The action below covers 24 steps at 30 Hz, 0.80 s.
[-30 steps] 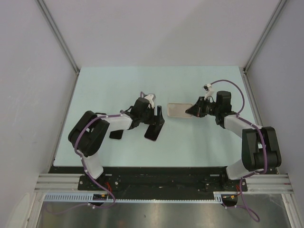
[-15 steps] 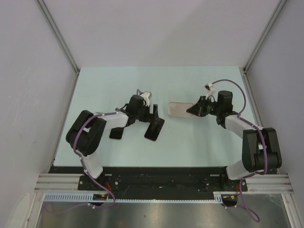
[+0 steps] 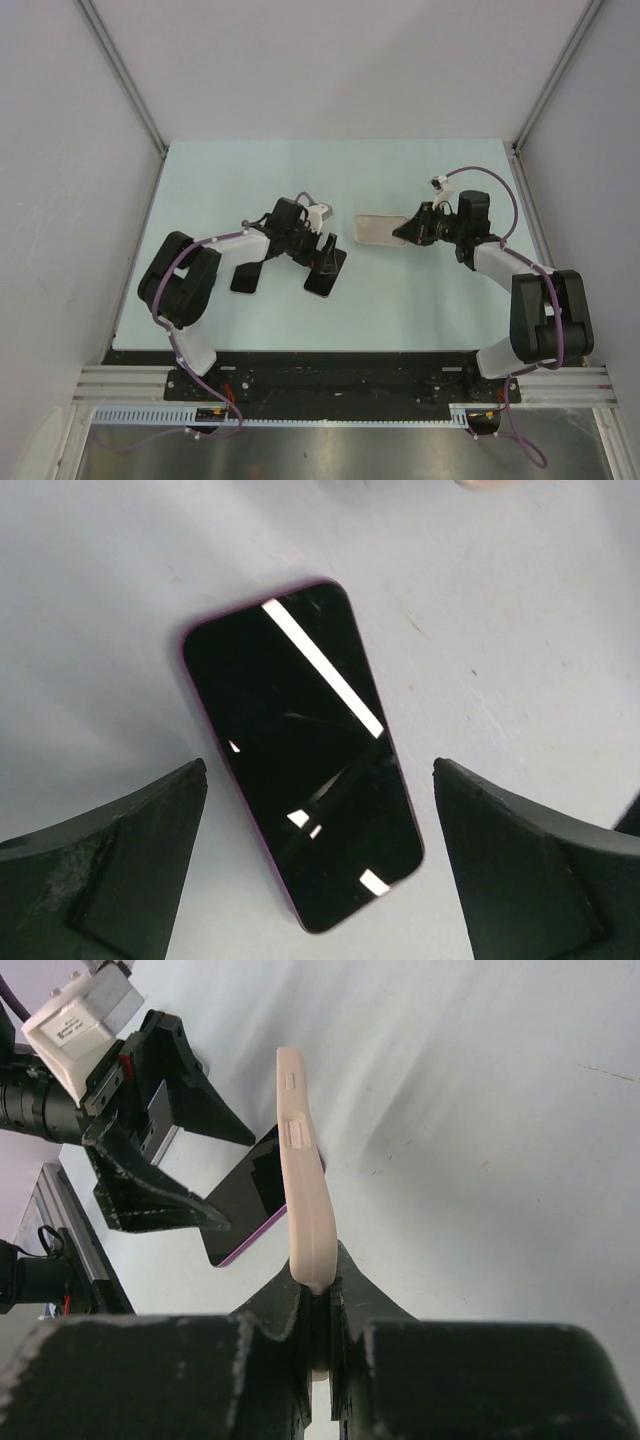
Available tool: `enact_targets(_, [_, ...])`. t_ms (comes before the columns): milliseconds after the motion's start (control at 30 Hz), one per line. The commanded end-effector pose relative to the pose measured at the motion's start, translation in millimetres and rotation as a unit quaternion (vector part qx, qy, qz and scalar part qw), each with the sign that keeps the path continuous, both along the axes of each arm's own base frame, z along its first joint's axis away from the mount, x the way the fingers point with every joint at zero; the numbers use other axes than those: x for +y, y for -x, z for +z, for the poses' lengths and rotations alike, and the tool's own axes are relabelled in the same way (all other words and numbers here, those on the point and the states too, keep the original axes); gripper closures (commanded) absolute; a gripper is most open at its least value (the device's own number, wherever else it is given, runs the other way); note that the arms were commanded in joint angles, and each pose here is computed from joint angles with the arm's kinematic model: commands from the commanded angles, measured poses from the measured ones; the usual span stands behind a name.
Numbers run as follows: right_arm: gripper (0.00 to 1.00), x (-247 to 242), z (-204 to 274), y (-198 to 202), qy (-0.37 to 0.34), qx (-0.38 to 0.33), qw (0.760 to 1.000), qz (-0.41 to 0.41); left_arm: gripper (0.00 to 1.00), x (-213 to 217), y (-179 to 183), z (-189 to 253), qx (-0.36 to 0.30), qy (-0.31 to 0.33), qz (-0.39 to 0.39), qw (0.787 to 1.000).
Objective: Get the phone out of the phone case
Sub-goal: Place the phone at the center of the board, then place the phone case at the center of the board.
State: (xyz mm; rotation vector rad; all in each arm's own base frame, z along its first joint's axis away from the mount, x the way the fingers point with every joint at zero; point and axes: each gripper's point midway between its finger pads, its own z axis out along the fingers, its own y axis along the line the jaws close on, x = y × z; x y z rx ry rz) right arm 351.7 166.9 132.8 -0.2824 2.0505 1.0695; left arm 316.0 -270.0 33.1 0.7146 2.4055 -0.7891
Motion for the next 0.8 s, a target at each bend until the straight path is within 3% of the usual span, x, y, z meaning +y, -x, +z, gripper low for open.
enact_targets(0, [1.0,1,22,-4,-0.001,-0.038,0.999,0.009,0.0,19,66,-17,0.103,-0.019,-0.07,0.992])
enact_targets(333, [1.0,0,24,-4,0.003,-0.045,0.999,0.008,0.0,24,97,-17,0.156,-0.024,-0.128,0.979])
enact_targets(767, [1.0,0,26,-2,0.003,-0.05,0.999,0.013,0.0,19,88,-5,0.126,-0.019,-0.139,0.982])
